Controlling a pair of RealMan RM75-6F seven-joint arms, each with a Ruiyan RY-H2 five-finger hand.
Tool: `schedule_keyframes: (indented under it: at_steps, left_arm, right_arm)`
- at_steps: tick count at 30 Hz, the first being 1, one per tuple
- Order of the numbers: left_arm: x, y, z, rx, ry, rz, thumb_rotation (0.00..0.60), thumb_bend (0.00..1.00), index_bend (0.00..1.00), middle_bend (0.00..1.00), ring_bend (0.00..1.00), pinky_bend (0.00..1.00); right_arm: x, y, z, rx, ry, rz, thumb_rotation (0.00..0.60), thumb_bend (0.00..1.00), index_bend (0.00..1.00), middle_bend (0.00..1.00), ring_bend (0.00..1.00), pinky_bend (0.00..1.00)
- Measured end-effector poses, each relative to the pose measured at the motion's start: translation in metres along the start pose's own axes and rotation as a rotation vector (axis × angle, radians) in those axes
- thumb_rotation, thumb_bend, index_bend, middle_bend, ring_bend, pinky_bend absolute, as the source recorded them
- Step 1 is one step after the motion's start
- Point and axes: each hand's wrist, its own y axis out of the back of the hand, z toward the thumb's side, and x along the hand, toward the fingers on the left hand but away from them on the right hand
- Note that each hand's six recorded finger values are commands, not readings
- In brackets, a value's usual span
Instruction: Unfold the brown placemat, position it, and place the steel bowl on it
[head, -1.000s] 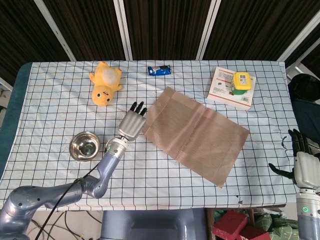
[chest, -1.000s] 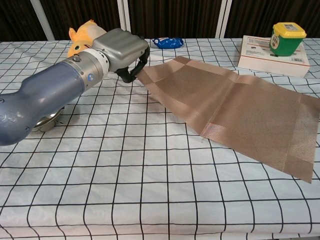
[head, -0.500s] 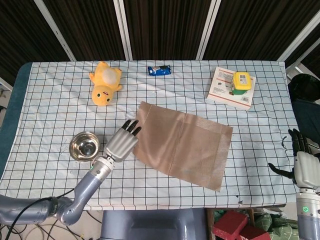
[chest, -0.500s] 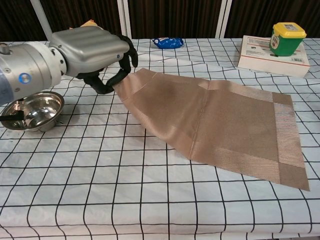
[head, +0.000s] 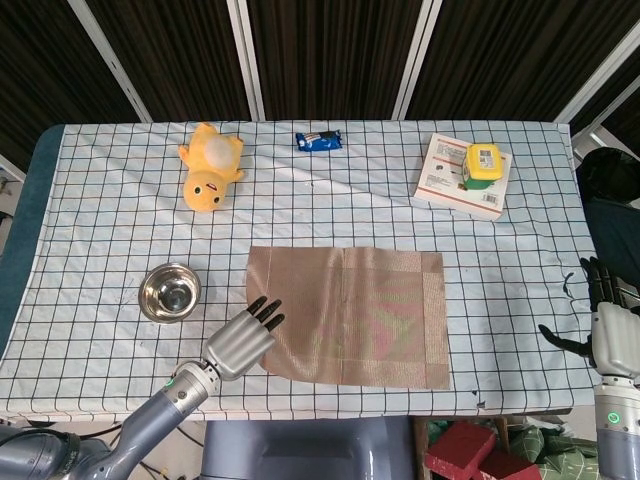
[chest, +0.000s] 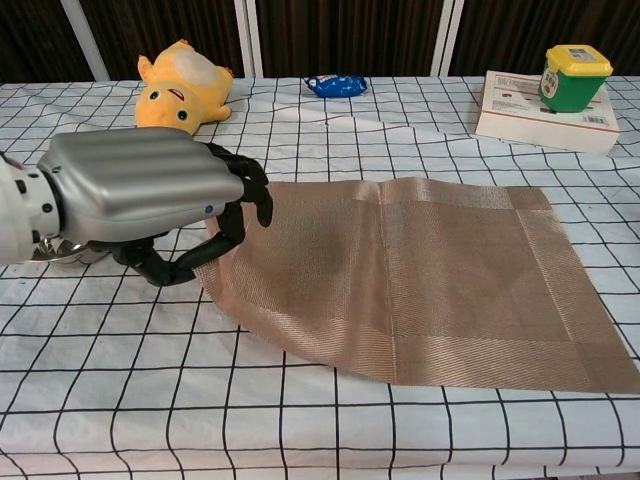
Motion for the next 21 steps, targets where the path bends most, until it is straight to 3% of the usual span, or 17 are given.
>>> schedule_keyframes:
  at_steps: [7,9,11,14,21]
  left_arm:
    - [-0.003,-0.003,0.014,-0.039,-0.038,-0.017,0.6,0.51,0.64,0.19,0.08,0.15]
    - [-0.004,-0.005,0.017,-0.046,-0.049,-0.022,0.6,0.41,0.56,0.16,0.08,0.15]
    - [-0.005,-0.006,0.019,-0.051,-0.053,-0.025,0.6,0.19,0.36,0.11,0.07,0.13]
    - [-0.007,-0.006,0.021,-0.073,-0.056,-0.031,0.6,0.03,0.16,0.07,0.05,0.11]
    - [-0.02,-0.004,0.013,-0.119,-0.03,-0.026,0.6,0.01,0.1,0.07,0.05,0.11]
  right_arm:
    - [0.0,0.0,-0.001,-0.011,-0.005,0.004,0.6,0.07,0.0,0.0,0.0,0.16]
    - [0.0,0.0,-0.001,-0.011,-0.006,0.004,0.6,0.07,0.0,0.0,0.0,0.16]
    - [0.0,0.0,-0.001,-0.011,-0.006,0.006,0.6,0.07,0.0,0.0,0.0,0.16]
    - [0.001,-0.001,-0.001,-0.009,-0.006,0.01,0.6,0.07,0.0,0.0,0.0,0.16]
    - [0.001,-0.002,0.0,-0.005,-0.004,0.014,0.6,0.07,0.0,0.0,0.0,0.16]
